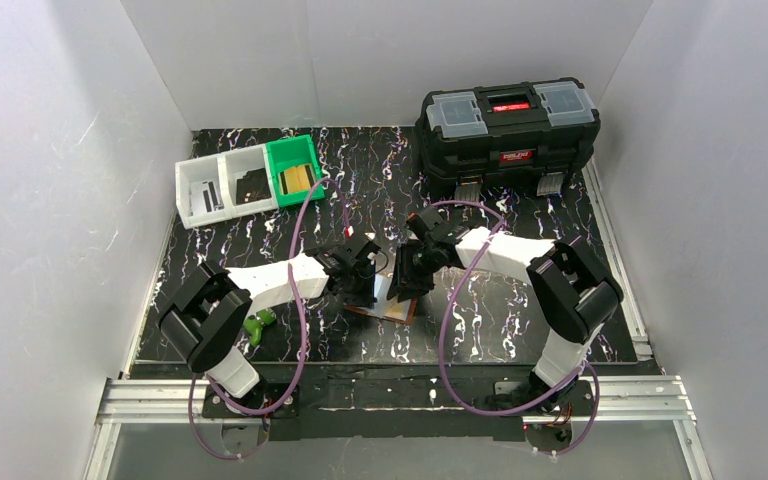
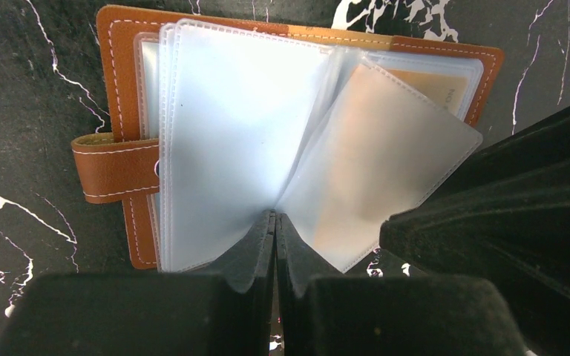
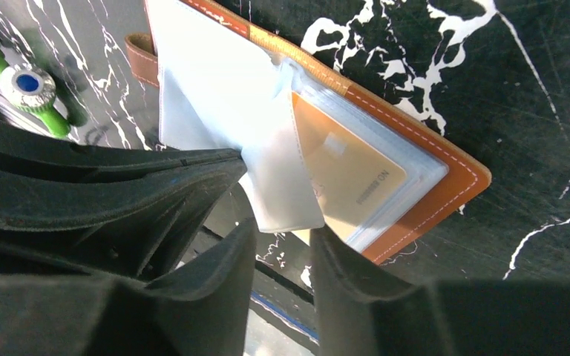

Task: Take the credit cards out of the card holder
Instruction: Remove the credit card from the card holder.

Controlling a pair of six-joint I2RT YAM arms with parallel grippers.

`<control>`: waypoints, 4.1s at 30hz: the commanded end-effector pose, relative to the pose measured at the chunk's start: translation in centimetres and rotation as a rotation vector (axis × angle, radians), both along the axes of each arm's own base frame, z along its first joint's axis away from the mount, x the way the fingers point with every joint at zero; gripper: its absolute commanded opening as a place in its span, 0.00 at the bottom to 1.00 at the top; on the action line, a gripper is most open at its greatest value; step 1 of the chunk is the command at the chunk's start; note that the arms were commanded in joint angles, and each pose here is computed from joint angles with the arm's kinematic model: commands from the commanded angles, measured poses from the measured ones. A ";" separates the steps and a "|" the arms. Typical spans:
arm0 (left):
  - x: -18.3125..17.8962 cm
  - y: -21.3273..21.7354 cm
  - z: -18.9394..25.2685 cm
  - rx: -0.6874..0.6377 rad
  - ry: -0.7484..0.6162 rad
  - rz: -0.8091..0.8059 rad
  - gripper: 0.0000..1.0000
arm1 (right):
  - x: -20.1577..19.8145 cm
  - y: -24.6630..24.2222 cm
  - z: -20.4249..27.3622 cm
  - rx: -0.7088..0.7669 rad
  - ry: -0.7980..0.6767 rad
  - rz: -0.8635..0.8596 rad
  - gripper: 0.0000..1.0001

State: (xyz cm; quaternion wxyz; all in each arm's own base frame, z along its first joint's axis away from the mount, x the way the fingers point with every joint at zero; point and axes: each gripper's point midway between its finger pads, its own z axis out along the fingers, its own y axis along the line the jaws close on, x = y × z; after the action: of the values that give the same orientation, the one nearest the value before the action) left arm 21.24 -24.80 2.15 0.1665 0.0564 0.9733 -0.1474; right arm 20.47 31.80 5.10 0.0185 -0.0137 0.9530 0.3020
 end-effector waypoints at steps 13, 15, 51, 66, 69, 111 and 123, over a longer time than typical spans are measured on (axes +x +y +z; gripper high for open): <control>-0.3 2.7 4.0 0.067 -0.066 -0.002 0.10 | 2.9 2.4 1.8 0.038 -0.054 0.002 0.32; -0.2 3.4 5.1 0.077 -0.089 0.007 0.11 | 3.2 2.8 1.9 0.044 -0.052 0.007 0.35; 2.0 -2.1 6.2 -0.077 -0.053 -0.083 0.14 | 4.7 0.7 2.6 -0.027 -0.078 -0.060 0.79; 2.6 -2.4 3.2 -0.178 0.056 -0.058 0.17 | 1.7 -3.0 -0.6 -0.138 -0.031 -0.064 0.29; 2.4 -2.4 2.9 -0.187 0.070 -0.055 0.18 | 1.8 -3.0 -1.0 -0.154 -0.028 -0.058 0.28; 1.0 -2.4 0.1 -0.430 0.240 0.109 0.12 | 2.7 -2.6 -4.0 -0.251 -0.026 0.027 0.18; 0.5 -0.8 -0.4 -0.471 0.264 0.153 0.00 | 2.3 -3.0 -5.3 -0.275 0.006 0.014 0.16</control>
State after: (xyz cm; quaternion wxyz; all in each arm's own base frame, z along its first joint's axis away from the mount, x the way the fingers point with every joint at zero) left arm 22.77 -26.45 2.34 0.0679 -0.0713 0.9250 -0.3670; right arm 24.34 30.17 2.81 0.0374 -0.0211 0.9764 0.2118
